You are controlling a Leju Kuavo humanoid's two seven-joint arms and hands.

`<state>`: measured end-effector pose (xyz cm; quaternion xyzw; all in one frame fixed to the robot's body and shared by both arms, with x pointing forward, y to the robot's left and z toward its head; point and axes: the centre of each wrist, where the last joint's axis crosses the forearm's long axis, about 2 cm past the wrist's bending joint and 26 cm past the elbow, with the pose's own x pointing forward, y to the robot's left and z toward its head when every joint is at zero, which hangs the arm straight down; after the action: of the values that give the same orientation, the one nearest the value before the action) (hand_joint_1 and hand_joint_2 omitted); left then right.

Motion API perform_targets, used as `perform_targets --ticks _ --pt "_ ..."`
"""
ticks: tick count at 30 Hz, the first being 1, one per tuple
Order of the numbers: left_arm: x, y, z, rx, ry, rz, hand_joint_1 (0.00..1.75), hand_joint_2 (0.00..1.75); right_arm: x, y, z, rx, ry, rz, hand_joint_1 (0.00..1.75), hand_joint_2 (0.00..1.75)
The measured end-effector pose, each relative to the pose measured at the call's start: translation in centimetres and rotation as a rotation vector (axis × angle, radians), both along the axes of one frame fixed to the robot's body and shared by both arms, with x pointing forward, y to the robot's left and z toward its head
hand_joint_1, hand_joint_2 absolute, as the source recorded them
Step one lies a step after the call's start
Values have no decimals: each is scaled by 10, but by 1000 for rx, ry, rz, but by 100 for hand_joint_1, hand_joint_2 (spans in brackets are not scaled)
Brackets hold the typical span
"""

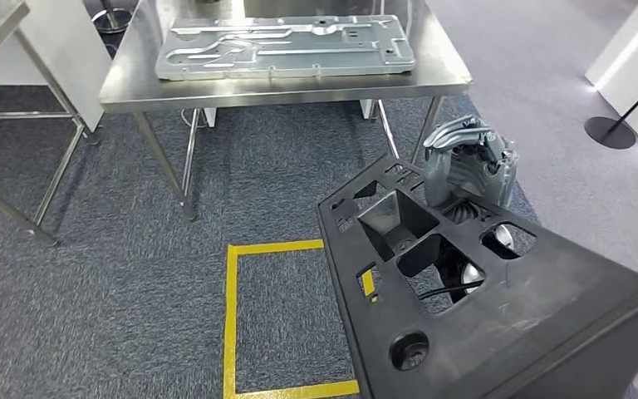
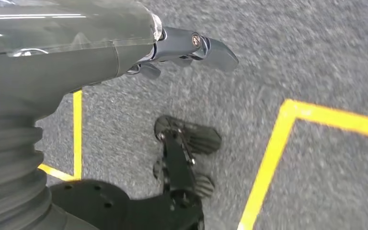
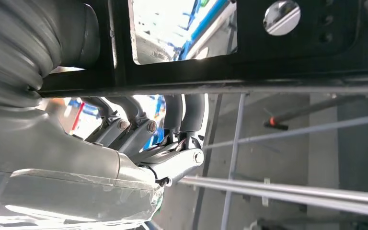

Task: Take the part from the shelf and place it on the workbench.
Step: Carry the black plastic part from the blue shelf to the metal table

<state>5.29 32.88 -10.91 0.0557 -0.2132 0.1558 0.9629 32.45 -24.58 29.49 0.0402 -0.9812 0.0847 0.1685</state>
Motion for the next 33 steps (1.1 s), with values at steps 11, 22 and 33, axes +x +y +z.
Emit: perform_targets --ticks 11,22,33 --pt "-3 1 0 -13 0 -3 0 175 -1 -2 -1 -10 -3 -17 175 175" --pt "-2 5 0 -9 -13 -7 0 175 -2 -2 -5 -13 -8 -28 175 175" --pt "-3 5 0 -12 -22 -14 0 175 -2 -3 -7 -18 -6 -36 175 175"
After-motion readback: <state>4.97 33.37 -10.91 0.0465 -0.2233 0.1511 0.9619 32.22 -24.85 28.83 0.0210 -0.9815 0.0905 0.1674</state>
